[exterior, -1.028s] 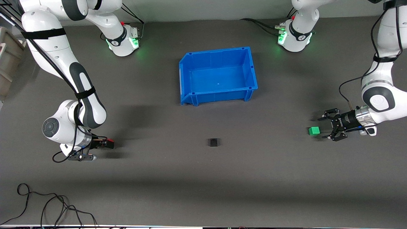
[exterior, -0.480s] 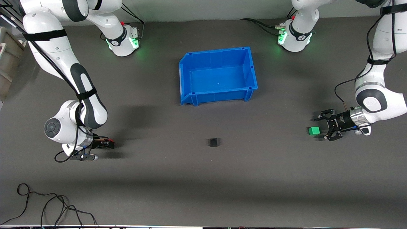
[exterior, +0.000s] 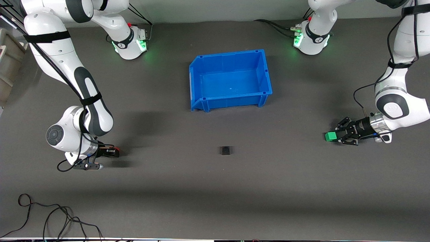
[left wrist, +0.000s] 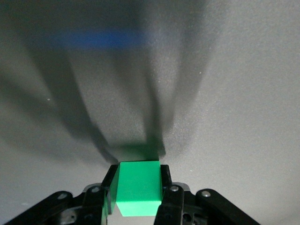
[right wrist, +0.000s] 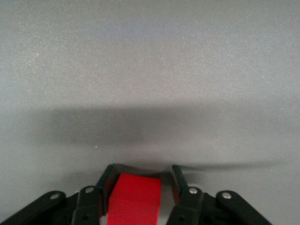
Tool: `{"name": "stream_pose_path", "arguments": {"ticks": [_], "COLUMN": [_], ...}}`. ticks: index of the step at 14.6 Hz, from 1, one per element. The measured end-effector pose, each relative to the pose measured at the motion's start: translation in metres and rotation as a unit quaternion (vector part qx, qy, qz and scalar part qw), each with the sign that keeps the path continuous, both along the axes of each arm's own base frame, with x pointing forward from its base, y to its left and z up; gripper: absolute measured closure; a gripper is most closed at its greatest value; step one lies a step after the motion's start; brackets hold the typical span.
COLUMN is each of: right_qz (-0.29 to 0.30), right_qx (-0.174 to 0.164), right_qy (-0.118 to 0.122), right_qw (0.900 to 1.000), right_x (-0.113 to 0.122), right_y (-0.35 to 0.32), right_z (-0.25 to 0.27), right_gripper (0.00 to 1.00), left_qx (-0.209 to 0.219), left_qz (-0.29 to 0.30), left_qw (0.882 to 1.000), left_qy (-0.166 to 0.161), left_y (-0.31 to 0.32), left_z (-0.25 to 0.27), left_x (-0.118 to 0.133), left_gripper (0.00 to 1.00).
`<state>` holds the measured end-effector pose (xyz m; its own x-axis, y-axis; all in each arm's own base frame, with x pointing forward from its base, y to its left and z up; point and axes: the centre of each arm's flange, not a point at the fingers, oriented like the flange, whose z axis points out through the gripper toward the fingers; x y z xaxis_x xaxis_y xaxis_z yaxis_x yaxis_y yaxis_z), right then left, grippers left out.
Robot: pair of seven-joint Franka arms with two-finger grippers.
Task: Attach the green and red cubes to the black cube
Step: 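Carry the red cube and green cube toward the black cube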
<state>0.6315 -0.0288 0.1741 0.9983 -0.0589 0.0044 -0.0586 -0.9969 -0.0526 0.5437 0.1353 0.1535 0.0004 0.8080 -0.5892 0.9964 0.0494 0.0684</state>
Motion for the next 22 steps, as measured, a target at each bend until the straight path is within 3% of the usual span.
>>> {"name": "stream_pose_path", "arguments": {"ticks": [4,6,11,16,22], "right_qz": [0.000,-0.002,-0.007,-0.012,-0.050], "right_qx": [0.000,0.002,0.005,0.027,0.071], "right_qy": [0.000,-0.001,-0.001,0.025,0.044], "right_qw": [1.000,1.000,1.000,0.999,0.995], "right_x": [0.000,0.000,0.000,0.002,0.007], "right_y": [0.000,0.000,-0.001,0.005,-0.004], "right_z": [0.000,0.001,0.002,0.011,0.051], "right_gripper": [0.50,0.59,0.59,0.59,0.59], "left_qx": [-0.007,-0.026,-0.066,-0.043,-0.007], "left_qz": [-0.003,-0.012,-0.059,-0.128,-0.076], "left_qw": [1.000,0.999,0.996,0.990,0.997], "left_qy": [-0.007,-0.015,-0.032,-0.048,-0.015], "left_y": [-0.001,-0.002,-0.033,-0.183,-0.337], "left_z": [0.009,0.026,0.073,0.086,0.064], "left_x": [0.006,0.020,0.060,0.094,0.113], "left_gripper": [0.60,0.60,0.60,0.60,0.60]}}
